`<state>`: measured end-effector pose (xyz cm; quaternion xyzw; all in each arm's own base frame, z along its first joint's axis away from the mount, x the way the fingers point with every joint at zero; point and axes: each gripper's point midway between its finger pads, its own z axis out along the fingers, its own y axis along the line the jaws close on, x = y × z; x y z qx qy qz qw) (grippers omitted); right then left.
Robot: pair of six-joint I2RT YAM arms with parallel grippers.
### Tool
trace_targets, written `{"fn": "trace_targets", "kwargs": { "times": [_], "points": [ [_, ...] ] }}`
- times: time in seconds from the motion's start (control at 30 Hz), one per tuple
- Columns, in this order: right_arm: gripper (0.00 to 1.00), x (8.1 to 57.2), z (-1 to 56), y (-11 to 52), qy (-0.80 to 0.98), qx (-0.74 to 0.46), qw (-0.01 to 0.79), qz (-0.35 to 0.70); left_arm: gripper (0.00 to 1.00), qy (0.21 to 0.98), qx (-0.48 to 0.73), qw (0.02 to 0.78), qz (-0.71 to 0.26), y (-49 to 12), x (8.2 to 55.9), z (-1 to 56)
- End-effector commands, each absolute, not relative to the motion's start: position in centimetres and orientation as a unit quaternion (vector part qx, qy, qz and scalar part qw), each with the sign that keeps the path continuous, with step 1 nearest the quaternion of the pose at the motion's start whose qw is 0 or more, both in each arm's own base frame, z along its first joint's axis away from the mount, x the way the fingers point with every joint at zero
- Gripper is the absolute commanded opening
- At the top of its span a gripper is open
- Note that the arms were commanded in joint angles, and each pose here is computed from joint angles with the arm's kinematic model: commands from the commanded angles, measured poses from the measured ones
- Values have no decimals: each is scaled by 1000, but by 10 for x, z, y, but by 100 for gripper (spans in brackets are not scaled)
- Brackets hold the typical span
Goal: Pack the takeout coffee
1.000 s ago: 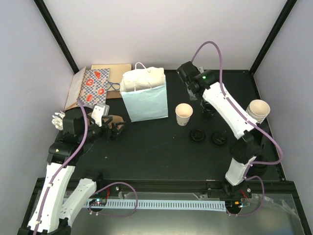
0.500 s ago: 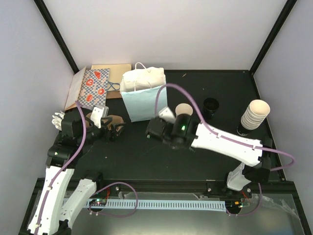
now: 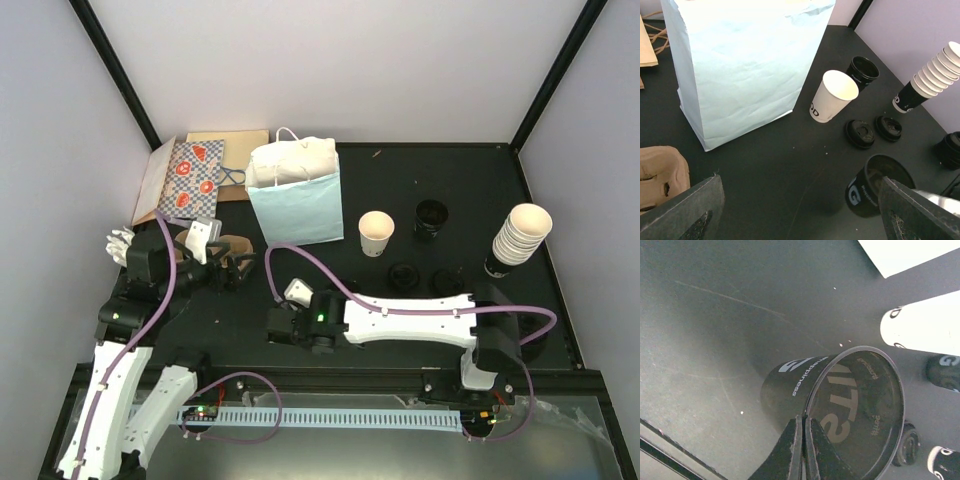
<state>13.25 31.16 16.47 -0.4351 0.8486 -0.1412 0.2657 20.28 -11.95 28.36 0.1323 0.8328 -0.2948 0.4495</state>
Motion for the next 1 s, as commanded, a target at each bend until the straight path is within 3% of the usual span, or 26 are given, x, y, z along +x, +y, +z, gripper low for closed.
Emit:
{"fn": "trace_targets", "kwargs": {
  "times": [0.0, 0.97],
  "points": [
    [2, 132, 157, 336, 850, -433, 278, -115, 87, 828, 134, 455, -299, -120, 200, 287],
    [7, 143, 111, 347, 830, -425, 318, -172, 87, 833, 133, 448, -297, -121, 202, 281]
  ]
}}
